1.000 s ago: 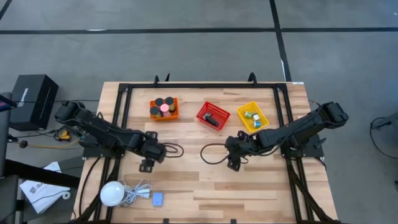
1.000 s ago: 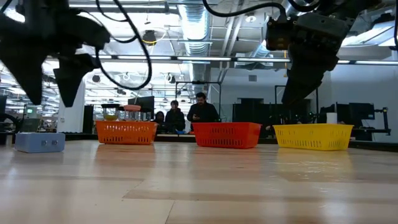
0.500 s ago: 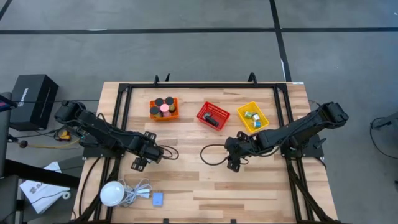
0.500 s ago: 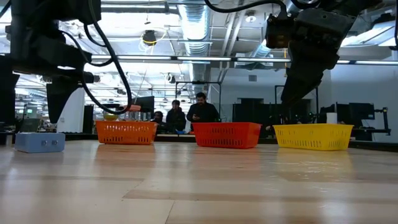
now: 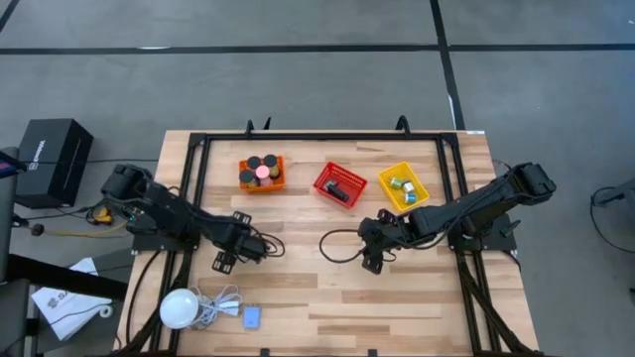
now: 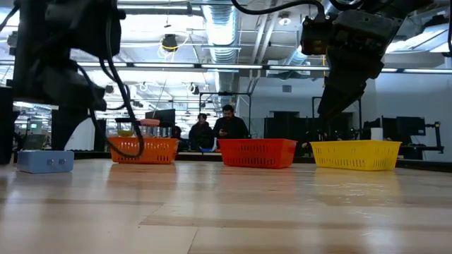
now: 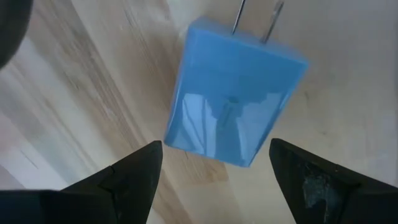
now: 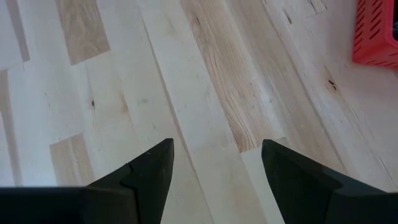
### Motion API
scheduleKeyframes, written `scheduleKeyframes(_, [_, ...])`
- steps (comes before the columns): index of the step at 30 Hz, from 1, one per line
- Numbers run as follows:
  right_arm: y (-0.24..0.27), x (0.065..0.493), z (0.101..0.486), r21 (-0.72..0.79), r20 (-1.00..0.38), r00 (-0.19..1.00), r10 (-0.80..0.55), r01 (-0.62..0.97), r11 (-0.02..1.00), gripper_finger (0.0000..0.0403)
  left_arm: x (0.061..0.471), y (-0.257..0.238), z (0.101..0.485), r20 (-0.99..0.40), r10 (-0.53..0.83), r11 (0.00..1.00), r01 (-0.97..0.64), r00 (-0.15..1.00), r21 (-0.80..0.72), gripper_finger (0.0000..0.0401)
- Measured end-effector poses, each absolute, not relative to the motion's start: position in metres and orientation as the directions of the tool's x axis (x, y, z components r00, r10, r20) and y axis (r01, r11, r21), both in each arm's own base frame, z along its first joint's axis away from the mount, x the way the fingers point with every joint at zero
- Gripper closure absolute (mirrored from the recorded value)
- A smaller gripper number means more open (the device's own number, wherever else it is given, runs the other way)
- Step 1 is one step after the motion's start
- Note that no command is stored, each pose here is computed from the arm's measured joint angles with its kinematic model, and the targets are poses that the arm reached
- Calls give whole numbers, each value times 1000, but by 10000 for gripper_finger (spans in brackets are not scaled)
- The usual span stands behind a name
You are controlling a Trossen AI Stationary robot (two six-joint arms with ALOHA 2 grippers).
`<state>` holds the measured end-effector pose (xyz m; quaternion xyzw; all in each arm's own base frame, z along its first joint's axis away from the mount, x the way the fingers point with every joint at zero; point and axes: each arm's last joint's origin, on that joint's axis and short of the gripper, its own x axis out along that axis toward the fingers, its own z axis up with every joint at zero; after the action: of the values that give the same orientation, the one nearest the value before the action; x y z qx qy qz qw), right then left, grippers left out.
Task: Pick & Place Office items
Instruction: Put the top light blue charger adapter into the yellow bin
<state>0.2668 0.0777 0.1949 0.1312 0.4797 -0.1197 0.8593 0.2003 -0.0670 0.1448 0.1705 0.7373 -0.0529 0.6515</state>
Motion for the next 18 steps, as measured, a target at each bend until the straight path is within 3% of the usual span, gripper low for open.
scheduleKeyframes(7, [78, 267, 195, 110, -856, 511, -80, 332, 937, 168, 205, -68, 141, -973, 217, 926, 333, -84, 178, 109])
scheduleKeyframes(13, [77, 267, 195, 109, -857, 509, -81, 332, 937, 168, 218, -72, 143, -985, 165, 893, 416, 55, 173, 109])
scheduleKeyframes(18, [77, 267, 195, 111, -855, 512, -80, 332, 937, 168, 218, -73, 141, -990, 139, 888, 439, 33, 139, 109])
